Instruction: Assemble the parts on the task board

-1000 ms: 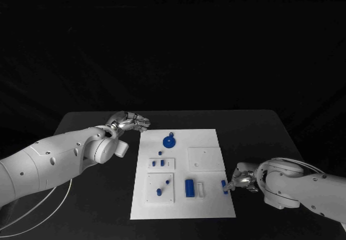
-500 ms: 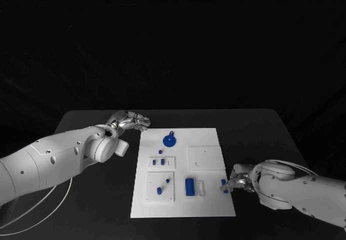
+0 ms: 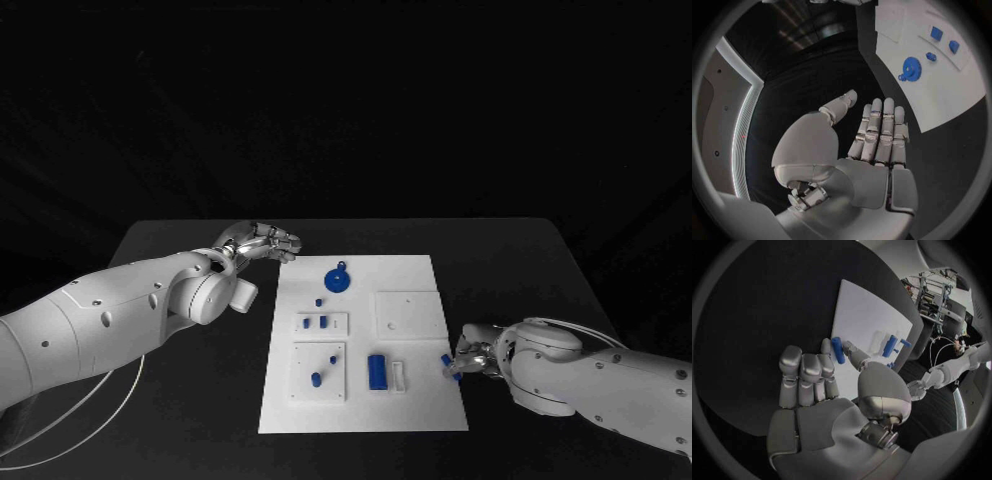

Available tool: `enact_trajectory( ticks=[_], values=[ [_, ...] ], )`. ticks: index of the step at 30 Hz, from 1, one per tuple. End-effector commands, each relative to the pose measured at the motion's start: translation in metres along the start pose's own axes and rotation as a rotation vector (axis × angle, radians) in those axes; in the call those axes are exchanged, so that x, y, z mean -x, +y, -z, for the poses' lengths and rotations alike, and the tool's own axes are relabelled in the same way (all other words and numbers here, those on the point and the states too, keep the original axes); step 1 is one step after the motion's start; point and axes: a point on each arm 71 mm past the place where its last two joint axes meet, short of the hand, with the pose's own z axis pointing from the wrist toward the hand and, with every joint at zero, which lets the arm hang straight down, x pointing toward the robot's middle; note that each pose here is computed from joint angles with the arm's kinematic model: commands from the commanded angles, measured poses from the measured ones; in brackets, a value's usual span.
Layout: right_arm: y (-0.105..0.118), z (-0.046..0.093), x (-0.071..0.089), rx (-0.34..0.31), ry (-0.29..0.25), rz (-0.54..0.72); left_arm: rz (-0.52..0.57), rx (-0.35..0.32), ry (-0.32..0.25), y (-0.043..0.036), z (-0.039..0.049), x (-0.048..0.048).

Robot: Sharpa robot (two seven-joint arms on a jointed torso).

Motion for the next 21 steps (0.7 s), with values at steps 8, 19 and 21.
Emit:
enact_trajectory(
  ticks=[8, 19, 21],
  values=[
    [-0.01, -0.003, -0.002, -0.018, 0.007, -0.057, 0.007, 0.001, 0.017, -0.0004, 0.0004, -0.001],
    [-0.025, 0.012, 0.002, -0.006, -0.001, -0.097, 0.007, 0.003, 0.017, 0.0, 0.0007, -0.0003],
    [-0.024, 0.016, 0.008, 0.003, -0.016, -0.102, 0.007, 0.003, 0.017, 0.0, 0.0007, -0.0003]
  ],
)
